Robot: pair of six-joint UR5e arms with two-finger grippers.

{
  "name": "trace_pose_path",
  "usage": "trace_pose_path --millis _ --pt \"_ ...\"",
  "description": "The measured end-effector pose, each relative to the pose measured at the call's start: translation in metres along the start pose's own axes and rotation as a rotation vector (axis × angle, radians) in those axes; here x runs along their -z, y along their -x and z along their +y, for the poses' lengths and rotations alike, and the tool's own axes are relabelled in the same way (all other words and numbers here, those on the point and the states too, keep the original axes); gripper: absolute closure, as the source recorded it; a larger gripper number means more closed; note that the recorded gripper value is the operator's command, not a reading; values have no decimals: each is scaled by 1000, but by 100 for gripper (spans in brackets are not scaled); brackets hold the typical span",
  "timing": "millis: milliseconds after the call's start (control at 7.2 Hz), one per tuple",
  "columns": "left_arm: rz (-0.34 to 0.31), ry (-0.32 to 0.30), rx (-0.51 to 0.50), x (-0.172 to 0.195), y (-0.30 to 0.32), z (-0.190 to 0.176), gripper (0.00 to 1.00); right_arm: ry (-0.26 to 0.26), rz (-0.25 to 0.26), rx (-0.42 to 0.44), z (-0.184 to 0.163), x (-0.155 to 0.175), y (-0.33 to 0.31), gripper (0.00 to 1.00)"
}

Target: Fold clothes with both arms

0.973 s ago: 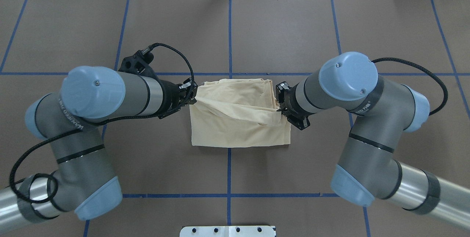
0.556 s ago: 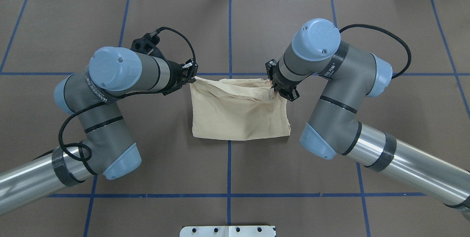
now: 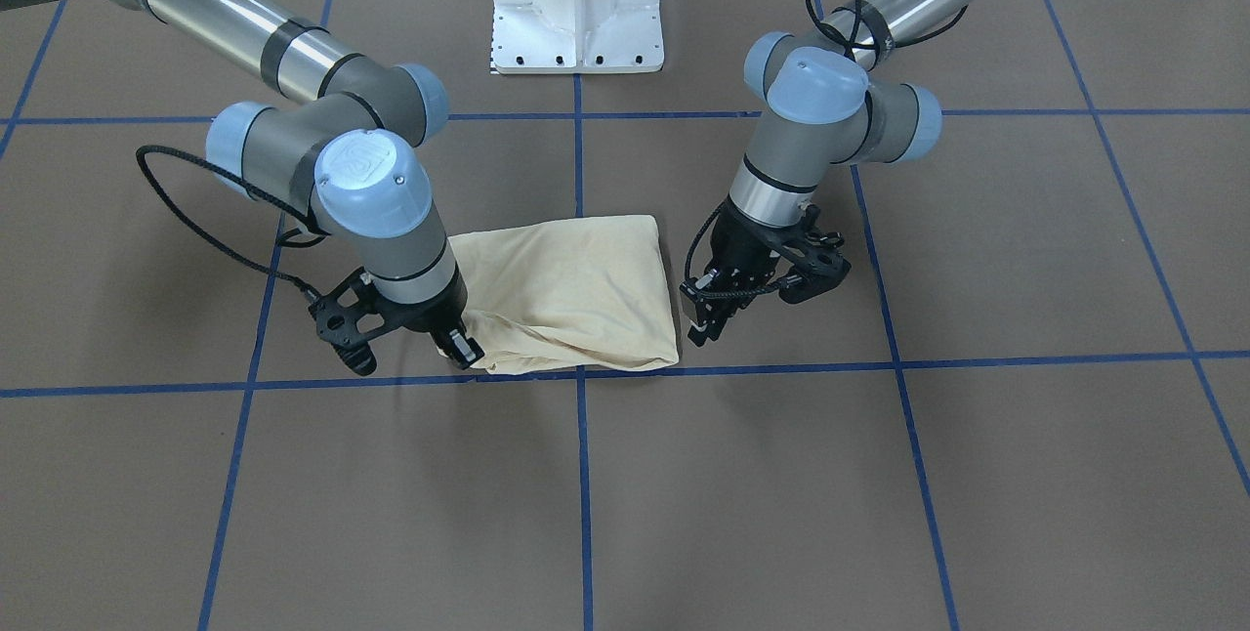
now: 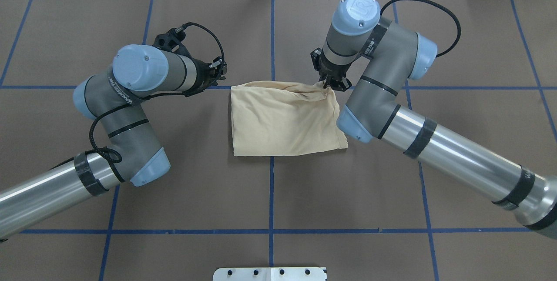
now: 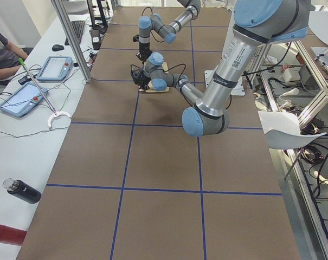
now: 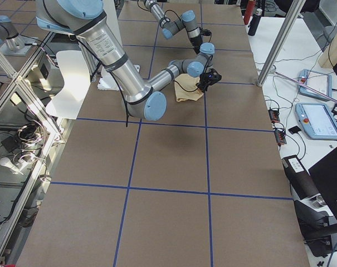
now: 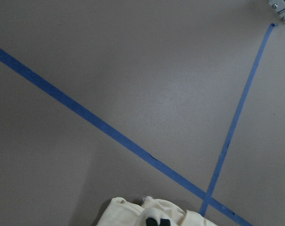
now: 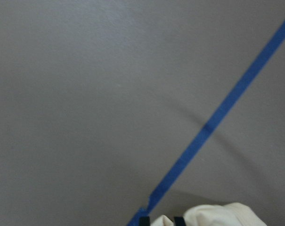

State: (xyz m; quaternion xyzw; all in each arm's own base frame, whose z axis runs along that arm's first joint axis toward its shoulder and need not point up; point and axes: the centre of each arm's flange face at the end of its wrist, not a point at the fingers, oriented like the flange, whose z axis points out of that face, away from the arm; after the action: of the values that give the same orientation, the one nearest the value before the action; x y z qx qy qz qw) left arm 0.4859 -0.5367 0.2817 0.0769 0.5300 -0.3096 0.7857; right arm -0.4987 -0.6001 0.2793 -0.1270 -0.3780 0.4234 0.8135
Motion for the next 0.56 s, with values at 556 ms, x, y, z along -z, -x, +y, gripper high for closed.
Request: trace_pose_path --millis 556 --pt "20 -16 -77 13 -2 -27 24 -14 -24 91 -93 28 5 0"
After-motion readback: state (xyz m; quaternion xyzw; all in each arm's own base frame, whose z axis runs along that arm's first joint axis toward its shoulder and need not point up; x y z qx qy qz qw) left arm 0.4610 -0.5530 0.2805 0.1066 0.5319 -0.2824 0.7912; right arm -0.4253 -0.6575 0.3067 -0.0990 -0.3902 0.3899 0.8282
